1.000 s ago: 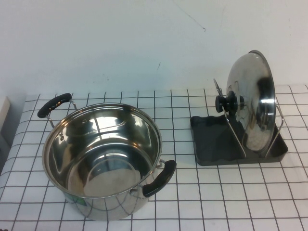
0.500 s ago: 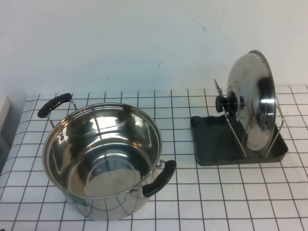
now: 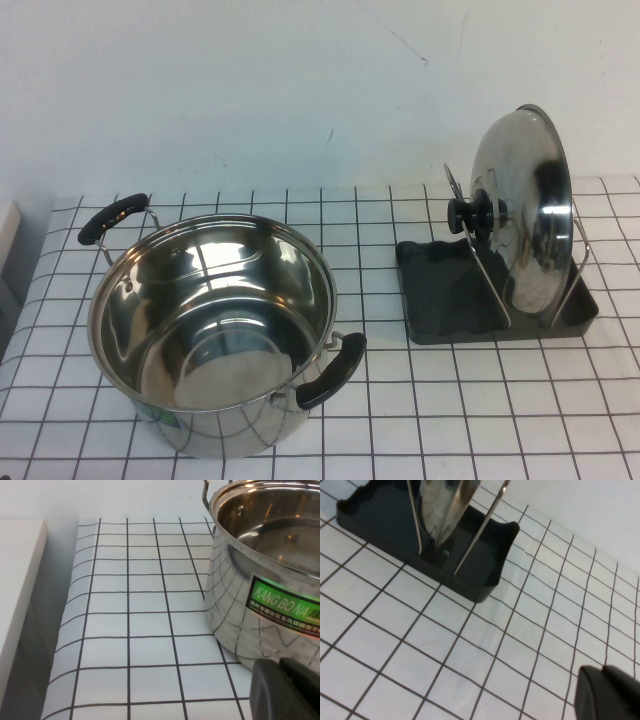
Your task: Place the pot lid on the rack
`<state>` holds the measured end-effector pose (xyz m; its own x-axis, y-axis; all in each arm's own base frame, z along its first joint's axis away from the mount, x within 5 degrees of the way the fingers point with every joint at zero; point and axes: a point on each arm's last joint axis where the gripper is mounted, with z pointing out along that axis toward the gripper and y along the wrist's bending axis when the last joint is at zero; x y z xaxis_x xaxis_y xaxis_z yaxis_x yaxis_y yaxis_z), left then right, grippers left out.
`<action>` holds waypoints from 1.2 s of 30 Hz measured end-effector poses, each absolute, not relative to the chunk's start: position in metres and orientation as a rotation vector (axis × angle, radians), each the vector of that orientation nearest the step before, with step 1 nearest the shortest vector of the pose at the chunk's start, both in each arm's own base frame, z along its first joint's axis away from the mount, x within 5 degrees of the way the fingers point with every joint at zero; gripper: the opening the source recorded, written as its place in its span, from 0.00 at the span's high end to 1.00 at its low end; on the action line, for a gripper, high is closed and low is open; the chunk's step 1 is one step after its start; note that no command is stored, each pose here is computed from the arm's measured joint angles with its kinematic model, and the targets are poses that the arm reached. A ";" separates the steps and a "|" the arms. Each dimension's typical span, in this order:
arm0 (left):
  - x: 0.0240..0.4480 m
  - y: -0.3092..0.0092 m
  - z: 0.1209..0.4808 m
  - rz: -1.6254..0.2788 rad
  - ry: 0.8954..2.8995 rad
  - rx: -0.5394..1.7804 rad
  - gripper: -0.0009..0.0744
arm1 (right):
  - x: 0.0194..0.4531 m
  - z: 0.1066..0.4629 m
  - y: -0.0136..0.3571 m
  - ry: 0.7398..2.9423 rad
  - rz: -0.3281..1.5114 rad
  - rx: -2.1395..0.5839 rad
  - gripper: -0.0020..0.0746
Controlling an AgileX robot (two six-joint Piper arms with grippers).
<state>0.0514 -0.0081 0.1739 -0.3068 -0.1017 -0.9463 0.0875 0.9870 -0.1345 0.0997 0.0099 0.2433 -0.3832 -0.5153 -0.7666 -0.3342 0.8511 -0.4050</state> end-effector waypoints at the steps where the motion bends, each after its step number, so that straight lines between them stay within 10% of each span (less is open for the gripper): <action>1: 0.051 -0.008 0.174 -0.188 1.873 -0.012 0.99 | 0.100 0.243 0.010 2.006 -0.223 -0.623 0.98; 36: 0.051 -0.008 0.174 -0.193 1.874 -0.017 0.99 | 0.053 0.169 -0.001 1.890 -0.185 -0.246 0.98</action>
